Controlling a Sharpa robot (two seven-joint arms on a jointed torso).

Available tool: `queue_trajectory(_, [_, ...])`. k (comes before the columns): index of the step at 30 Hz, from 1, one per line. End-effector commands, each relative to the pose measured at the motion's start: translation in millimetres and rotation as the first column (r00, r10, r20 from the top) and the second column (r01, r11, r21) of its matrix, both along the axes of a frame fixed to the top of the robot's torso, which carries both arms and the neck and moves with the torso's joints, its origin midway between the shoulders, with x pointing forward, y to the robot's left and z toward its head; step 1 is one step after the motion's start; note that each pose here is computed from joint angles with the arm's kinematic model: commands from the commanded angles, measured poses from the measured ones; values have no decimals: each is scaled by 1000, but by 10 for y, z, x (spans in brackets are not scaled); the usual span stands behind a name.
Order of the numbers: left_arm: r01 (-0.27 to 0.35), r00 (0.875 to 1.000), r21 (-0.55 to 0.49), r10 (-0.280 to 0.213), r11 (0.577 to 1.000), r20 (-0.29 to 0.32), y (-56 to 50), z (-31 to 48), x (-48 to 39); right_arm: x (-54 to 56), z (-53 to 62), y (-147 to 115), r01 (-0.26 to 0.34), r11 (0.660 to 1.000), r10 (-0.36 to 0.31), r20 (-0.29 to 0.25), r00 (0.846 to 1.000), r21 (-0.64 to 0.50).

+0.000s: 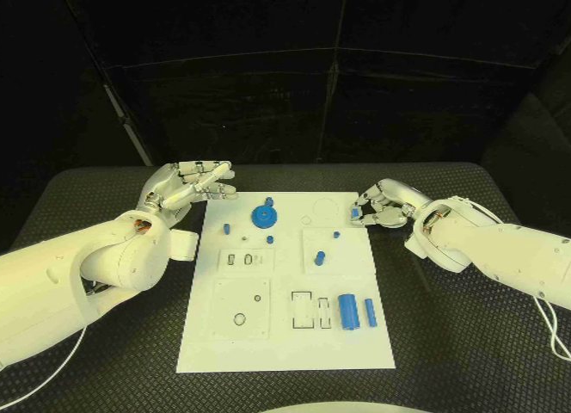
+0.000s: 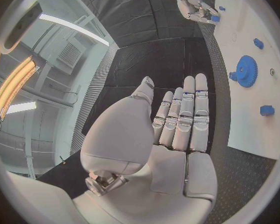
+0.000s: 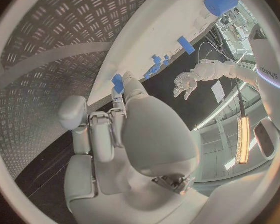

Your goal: Assemble the parts on the task board

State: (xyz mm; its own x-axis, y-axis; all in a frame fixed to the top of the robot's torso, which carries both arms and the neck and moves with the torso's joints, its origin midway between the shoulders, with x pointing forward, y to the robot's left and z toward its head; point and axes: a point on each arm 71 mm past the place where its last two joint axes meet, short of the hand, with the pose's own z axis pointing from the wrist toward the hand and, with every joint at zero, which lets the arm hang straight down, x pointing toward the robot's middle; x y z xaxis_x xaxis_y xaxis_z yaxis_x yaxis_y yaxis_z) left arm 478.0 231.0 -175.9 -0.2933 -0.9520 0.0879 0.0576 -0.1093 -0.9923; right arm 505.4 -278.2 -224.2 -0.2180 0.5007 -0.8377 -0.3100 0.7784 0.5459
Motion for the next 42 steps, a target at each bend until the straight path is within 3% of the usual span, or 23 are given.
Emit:
queue_trajectory(1, [10,1000,-2,-10,1000,7,-6,15,-2,-9,65,-7,32,999,-32,60,998,11])
queue_trajectory(9, [7,1000,0,-7,1000,7,11,16,-4,-142,177,200,24,999,-27,69,997,48])
queue_trajectory(19, [8,1000,0,-8,1000,2,12,2,16,-350,298,961,-25,999,23,63,998,32])
queue_trajectory(31, [15,1000,-1,-15,1000,-3,-17,-12,39,-418,275,1686,-116,990,120,41,992,-82])
queue_trajectory(42, [22,1000,-4,-22,1000,-6,-46,-19,48,-488,217,2053,-183,971,190,31,981,-156])
